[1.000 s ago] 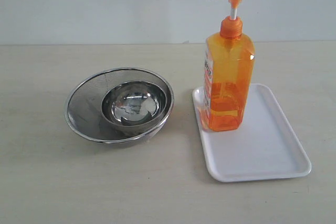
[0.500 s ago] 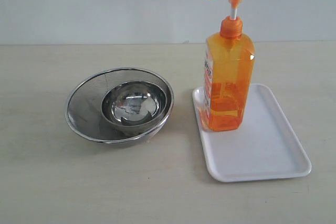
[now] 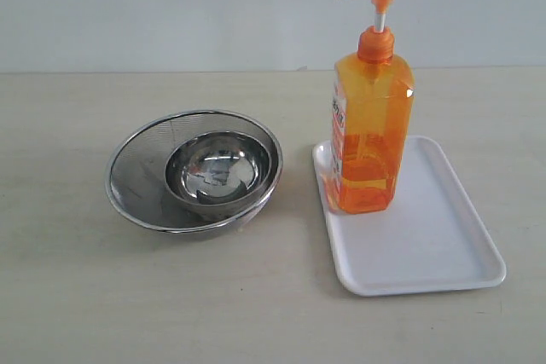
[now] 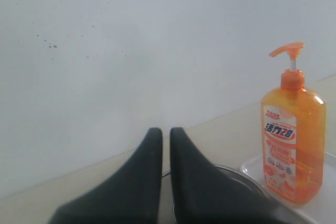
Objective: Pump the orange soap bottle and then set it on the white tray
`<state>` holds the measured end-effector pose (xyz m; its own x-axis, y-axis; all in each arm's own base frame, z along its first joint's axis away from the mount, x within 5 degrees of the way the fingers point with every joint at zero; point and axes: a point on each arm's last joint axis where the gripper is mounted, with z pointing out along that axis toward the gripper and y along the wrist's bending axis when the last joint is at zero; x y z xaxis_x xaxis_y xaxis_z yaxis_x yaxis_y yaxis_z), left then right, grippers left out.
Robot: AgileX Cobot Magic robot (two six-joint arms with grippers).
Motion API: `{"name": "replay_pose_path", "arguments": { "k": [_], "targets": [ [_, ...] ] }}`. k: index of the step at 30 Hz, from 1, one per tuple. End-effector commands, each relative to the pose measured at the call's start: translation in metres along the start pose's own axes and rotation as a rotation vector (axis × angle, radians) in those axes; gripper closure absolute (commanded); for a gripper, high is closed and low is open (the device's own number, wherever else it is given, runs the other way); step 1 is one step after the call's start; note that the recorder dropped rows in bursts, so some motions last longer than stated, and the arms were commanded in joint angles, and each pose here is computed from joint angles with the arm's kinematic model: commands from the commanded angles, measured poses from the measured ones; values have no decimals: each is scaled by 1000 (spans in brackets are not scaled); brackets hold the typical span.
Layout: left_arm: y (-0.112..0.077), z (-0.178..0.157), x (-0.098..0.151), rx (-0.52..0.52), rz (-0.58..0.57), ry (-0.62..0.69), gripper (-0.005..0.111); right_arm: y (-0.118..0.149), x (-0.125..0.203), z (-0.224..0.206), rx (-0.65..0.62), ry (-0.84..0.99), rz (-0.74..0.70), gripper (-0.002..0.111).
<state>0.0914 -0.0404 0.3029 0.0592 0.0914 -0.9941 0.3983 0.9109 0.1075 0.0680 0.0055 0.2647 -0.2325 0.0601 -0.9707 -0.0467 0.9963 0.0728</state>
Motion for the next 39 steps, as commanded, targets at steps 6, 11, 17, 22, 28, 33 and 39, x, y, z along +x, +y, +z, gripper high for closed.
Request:
{"name": "replay_pose_path", "arguments": {
  "k": [6, 11, 17, 22, 28, 33, 39],
  "targets": [
    [1, -1, 0, -8, -22, -2, 102, -2, 32, -6, 1, -35, -48, 109],
    [1, -1, 0, -8, -22, -2, 102, -4, 56, -5, 2, -68, -30, 109],
    [1, -1, 0, -8, -23, -4, 102, -5, 81, 5, -1, -1, 24, 109],
    [1, -1, 0, -8, -23, -4, 102, -5, 82, 5, 0, 6, -55, 109],
    [1, -1, 0, -8, -23, -4, 102, -5, 82, 5, 0, 6, -7, 109],
    [1, -1, 0, -8, -23, -4, 102, -7, 82, 5, 15, 7, -27, 109],
    [1, -1, 0, -8, -23, -4, 102, -8, 82, 5, 26, 6, -37, 109]
  ]
}}
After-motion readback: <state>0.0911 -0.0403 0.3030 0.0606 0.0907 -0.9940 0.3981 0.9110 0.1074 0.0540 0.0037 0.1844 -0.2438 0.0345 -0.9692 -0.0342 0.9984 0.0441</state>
